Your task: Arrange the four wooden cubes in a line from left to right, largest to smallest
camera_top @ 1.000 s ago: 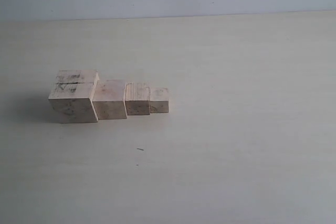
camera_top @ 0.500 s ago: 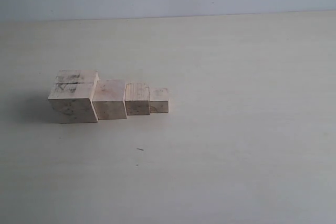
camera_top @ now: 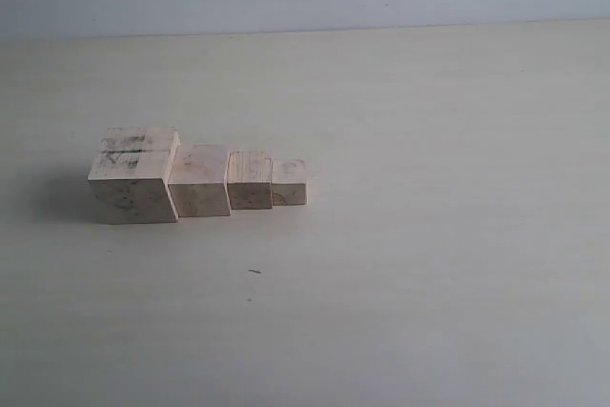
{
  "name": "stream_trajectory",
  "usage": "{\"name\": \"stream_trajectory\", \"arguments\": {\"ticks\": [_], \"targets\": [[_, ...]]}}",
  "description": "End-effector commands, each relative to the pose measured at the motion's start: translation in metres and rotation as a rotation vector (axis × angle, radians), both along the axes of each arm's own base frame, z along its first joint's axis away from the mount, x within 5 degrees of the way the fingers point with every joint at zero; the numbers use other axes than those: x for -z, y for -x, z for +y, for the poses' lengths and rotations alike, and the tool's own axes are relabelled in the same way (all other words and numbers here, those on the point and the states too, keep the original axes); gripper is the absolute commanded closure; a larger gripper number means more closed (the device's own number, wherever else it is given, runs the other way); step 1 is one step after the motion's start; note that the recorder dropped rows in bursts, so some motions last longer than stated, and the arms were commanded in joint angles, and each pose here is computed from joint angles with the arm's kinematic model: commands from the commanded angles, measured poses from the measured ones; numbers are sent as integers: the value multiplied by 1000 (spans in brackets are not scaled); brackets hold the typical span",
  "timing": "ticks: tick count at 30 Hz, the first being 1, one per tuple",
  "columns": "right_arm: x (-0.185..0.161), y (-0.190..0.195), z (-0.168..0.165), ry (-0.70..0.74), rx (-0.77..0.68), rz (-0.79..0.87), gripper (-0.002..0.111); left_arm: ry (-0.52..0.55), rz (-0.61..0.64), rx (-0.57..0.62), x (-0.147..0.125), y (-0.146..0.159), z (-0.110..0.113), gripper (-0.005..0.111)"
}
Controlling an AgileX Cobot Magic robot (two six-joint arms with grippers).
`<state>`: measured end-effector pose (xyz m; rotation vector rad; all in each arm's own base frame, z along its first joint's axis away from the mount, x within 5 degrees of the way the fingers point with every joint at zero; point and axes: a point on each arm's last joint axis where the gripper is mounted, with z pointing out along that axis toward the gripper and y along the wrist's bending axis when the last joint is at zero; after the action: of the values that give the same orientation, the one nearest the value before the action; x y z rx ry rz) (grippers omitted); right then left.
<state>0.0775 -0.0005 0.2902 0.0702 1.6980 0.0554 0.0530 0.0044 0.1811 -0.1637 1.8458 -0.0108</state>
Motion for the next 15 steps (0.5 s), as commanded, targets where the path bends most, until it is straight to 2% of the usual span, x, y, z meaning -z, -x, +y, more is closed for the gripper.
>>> {"name": "stream_trajectory", "arguments": {"ticks": [1, 9, 15], "targets": [[15, 9, -1, 3, 9, 23, 108, -1, -16, -2, 0, 0, 0, 107], [63, 12, 0, -35, 4, 117, 108, -1, -16, -2, 0, 0, 0, 107], [97, 19, 0, -35, 3, 82, 108, -1, -16, -2, 0, 0, 0, 107]]}}
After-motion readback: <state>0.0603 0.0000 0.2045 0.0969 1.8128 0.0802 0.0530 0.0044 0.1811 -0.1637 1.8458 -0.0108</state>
